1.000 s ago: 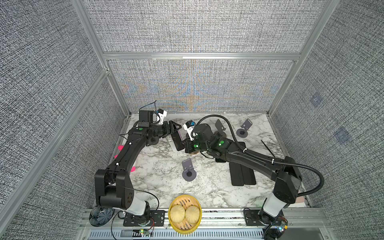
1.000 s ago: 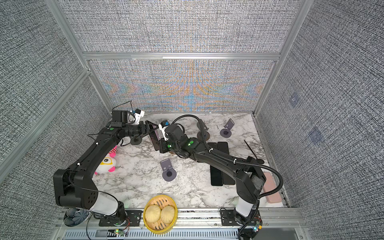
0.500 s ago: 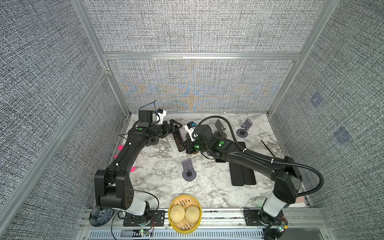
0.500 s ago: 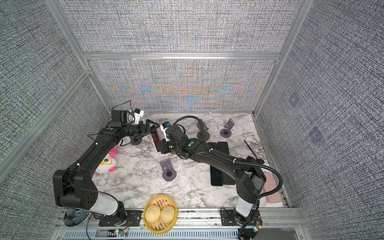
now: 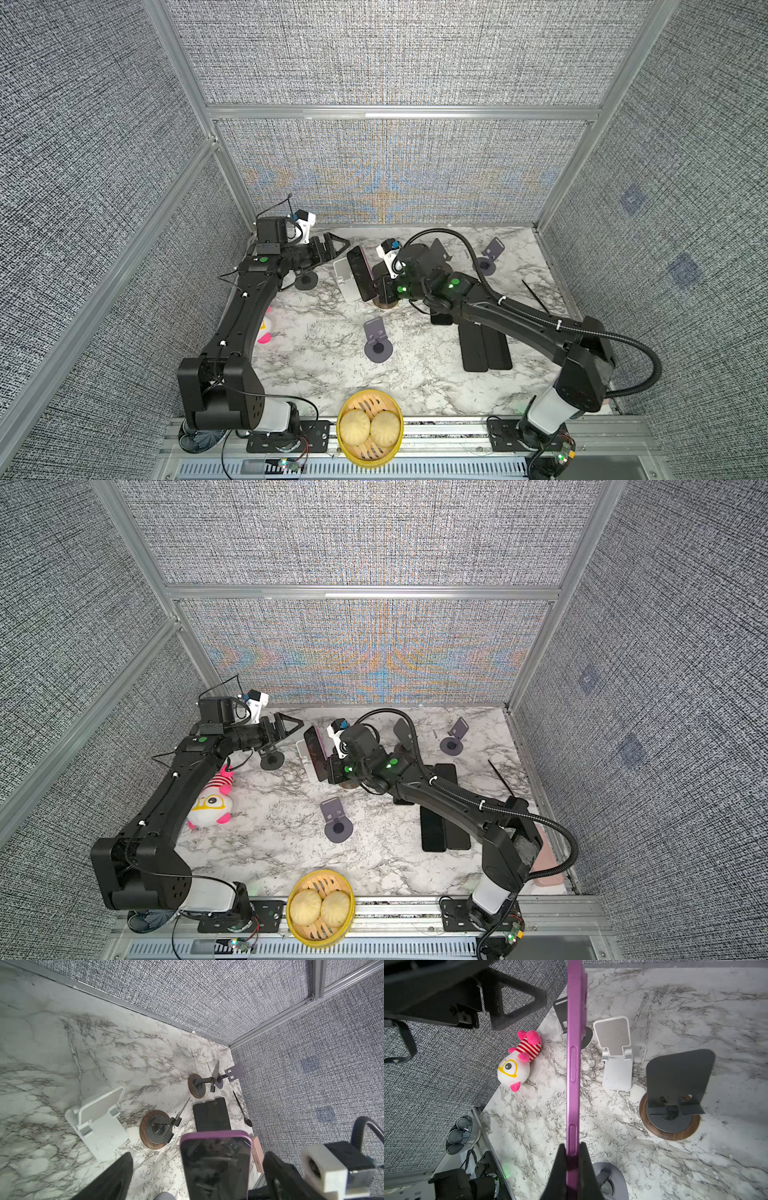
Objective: Remove the phone from the phone stand
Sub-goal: 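Open the left gripper while the right gripper carries the purple phone to the lying phones, then lower the purple phone flat beside the black phones with the right gripper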
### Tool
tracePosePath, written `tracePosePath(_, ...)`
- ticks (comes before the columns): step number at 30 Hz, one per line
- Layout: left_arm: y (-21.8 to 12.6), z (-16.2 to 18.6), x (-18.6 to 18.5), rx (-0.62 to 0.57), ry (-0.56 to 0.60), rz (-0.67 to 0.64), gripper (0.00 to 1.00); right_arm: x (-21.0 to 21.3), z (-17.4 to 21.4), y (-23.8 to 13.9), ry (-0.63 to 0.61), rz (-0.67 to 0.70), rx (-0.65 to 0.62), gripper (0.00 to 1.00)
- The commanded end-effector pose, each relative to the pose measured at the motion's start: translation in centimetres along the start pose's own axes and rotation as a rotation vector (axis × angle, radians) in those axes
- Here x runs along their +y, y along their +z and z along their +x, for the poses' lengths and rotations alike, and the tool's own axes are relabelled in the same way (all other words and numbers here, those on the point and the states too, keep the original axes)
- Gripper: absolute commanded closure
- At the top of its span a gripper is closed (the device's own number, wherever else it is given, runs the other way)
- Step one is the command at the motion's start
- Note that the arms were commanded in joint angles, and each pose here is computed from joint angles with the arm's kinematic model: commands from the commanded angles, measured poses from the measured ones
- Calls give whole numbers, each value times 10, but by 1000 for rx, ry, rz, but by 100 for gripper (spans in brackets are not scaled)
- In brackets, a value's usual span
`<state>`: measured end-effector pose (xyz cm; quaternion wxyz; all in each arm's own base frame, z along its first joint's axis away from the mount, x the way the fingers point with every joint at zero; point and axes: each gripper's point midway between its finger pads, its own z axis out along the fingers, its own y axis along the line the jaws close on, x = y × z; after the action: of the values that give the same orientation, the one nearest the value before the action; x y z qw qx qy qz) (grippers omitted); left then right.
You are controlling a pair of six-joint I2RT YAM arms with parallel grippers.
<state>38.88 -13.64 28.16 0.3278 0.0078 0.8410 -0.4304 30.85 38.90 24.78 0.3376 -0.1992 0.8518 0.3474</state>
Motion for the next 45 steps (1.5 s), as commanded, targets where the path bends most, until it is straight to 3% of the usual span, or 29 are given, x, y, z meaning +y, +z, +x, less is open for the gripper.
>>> tracePosePath(1, -6, -5, 0, -18, 33, -6, 2, 0, 1, -13, 26, -45, 0, 100)
tracePosePath(20, -4, -5, 13, 0, 6, -6, 1, -62, 46, -102, 225, -88, 26, 100)
tracePosePath(45, 3, -6, 30, 10, -23, 1, 1, -116, 183, -113, 528, -26, 193, 100)
